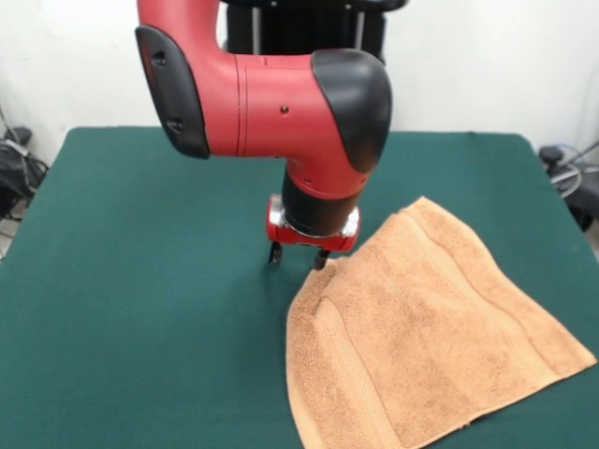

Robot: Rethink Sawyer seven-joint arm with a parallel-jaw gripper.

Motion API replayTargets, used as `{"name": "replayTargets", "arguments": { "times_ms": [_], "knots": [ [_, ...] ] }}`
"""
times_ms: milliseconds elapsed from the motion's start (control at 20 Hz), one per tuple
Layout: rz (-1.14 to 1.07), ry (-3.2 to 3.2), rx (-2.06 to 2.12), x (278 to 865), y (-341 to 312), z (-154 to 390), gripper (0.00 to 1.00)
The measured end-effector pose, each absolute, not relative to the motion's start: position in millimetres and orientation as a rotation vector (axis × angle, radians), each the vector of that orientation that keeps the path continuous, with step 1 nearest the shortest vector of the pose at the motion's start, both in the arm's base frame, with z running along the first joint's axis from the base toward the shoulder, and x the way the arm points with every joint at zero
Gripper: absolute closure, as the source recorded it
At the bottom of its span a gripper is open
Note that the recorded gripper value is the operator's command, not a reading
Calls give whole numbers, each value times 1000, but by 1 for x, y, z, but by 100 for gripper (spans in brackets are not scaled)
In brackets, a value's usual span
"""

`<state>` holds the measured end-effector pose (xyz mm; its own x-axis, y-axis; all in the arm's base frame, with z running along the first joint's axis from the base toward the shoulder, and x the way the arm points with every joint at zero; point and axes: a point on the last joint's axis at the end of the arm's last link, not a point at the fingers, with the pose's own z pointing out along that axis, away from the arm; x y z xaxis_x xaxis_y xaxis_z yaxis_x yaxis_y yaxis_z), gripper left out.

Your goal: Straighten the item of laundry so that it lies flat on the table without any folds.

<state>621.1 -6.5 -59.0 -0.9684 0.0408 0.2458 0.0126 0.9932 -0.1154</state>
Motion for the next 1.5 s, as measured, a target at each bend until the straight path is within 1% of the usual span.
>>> {"name": "replayTargets", "arguments": {
  "times_ms": [1500],
  "knots": [
    [129,-2880,-71,623,-13,-60,0]
  ]
}}
